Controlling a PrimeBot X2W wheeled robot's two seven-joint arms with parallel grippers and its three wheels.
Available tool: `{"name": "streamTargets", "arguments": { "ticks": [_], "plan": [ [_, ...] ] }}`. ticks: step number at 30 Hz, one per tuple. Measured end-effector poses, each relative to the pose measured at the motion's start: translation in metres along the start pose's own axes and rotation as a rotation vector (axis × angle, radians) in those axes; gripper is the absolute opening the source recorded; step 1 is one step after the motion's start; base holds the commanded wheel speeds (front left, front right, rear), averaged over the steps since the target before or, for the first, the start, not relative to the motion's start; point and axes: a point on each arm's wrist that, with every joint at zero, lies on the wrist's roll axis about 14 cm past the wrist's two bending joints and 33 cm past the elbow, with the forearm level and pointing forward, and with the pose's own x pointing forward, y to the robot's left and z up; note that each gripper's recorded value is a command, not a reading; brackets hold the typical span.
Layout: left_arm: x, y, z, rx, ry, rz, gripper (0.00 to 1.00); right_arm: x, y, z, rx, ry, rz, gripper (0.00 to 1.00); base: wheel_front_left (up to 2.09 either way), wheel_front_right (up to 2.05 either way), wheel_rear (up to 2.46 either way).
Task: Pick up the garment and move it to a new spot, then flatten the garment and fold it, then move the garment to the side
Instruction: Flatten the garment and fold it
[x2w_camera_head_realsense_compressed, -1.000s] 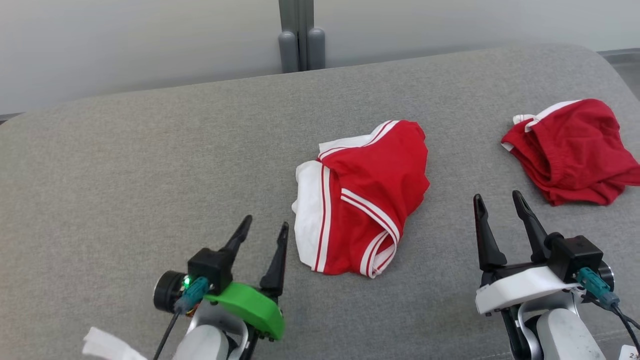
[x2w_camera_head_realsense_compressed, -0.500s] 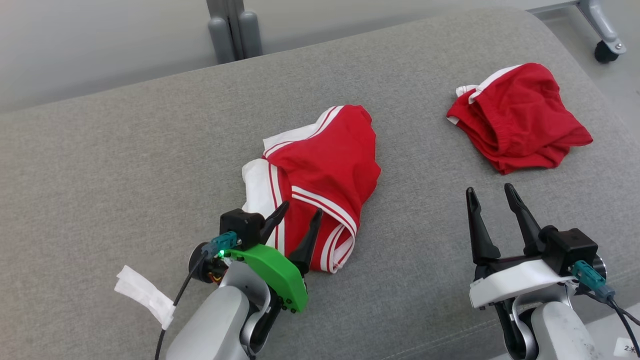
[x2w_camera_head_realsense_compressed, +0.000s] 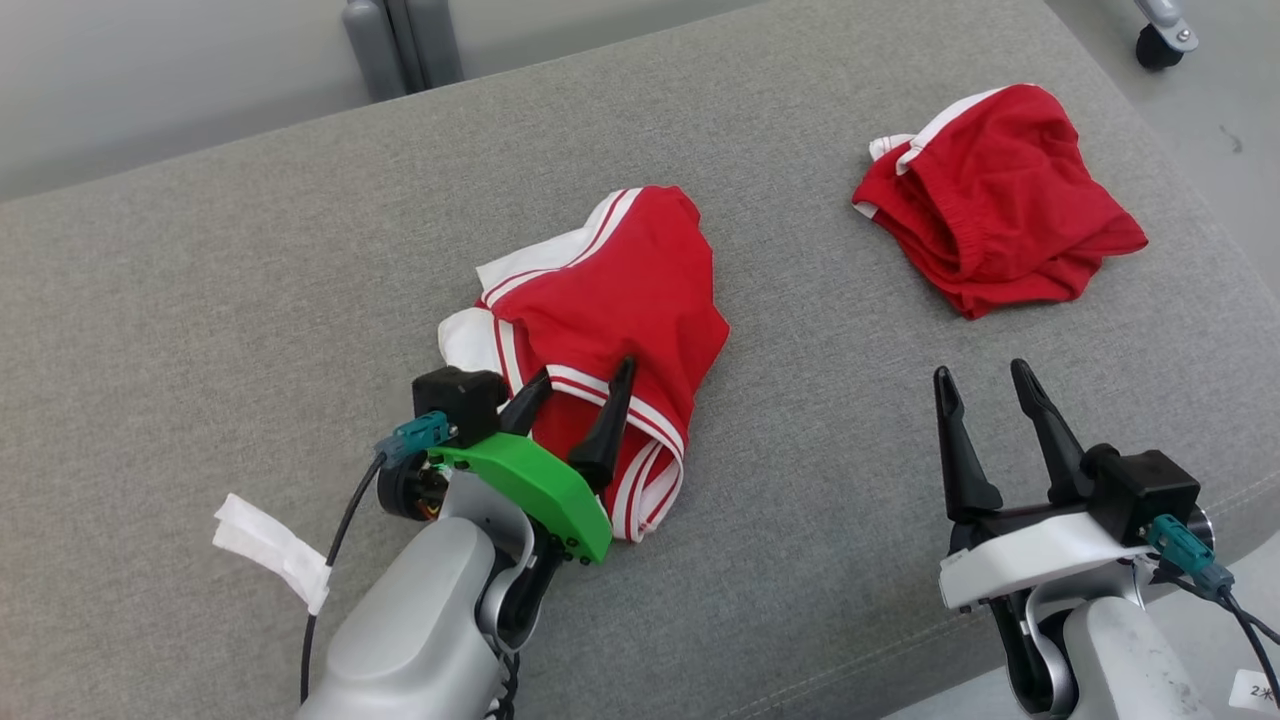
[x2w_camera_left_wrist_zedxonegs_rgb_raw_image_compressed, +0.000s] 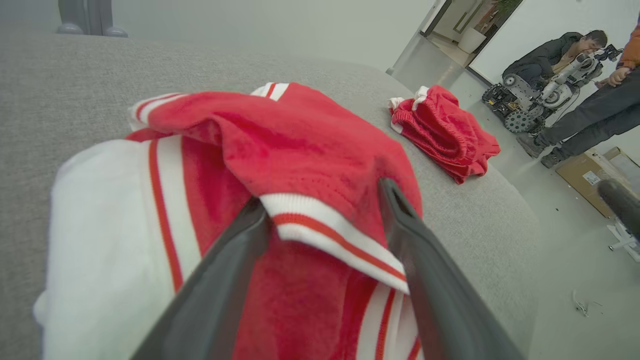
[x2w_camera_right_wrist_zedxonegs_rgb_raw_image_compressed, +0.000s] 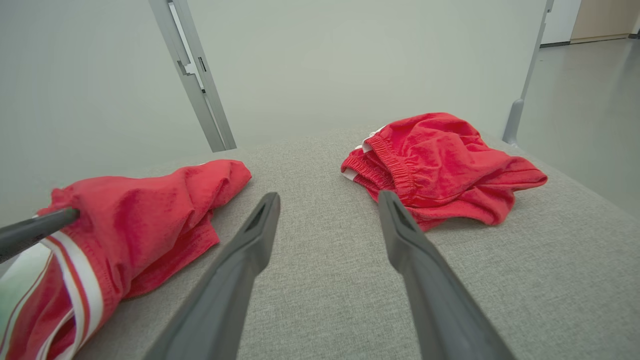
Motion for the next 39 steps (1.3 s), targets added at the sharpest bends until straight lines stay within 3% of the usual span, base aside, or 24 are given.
{"name": "streamTargets", "arguments": {
  "ticks": [2,3,4,5,12,21,26,30,39],
  "plan": [
    [0.001,-0.004,0.002,-0.007,-0.009,-0.013,0.49,0.000,0.000,0.000,0.000,-0.001,0.000,1.00,0.00,0.00,0.00],
    [0.002,-0.006,0.002,-0.002,-0.010,-0.021,0.33,0.000,0.000,0.000,0.000,-0.001,0.001,1.00,0.00,0.00,0.00],
    [0.003,-0.009,0.003,0.006,-0.014,-0.029,0.07,0.000,0.000,0.000,0.001,-0.001,0.001,1.00,0.00,0.00,0.00],
    [0.004,-0.010,0.003,0.014,-0.014,-0.033,0.00,0.000,0.001,0.000,0.001,-0.001,0.002,1.00,0.00,0.00,0.00],
    [0.012,-0.040,0.029,0.083,-0.097,-0.129,0.00,0.001,-0.001,0.002,0.002,-0.006,-0.002,1.00,0.00,0.00,0.00],
    [0.011,-0.124,0.130,0.225,-0.369,-0.354,0.00,0.002,0.003,0.006,0.012,-0.020,0.010,1.00,0.00,0.00,0.00],
    [-0.001,-0.153,0.189,0.256,-0.529,-0.404,0.00,0.003,0.007,0.007,0.019,-0.024,0.020,1.00,0.00,0.00,0.00],
    [-0.002,-0.113,0.224,0.282,-0.584,-0.277,0.00,0.005,0.009,0.006,0.023,-0.023,0.025,1.00,0.00,0.00,0.00],
    [-0.042,0.098,0.237,0.306,-0.448,0.288,0.00,0.012,0.012,0.001,0.037,-0.014,0.031,1.00,0.00,0.00,0.00]
  ]
}}
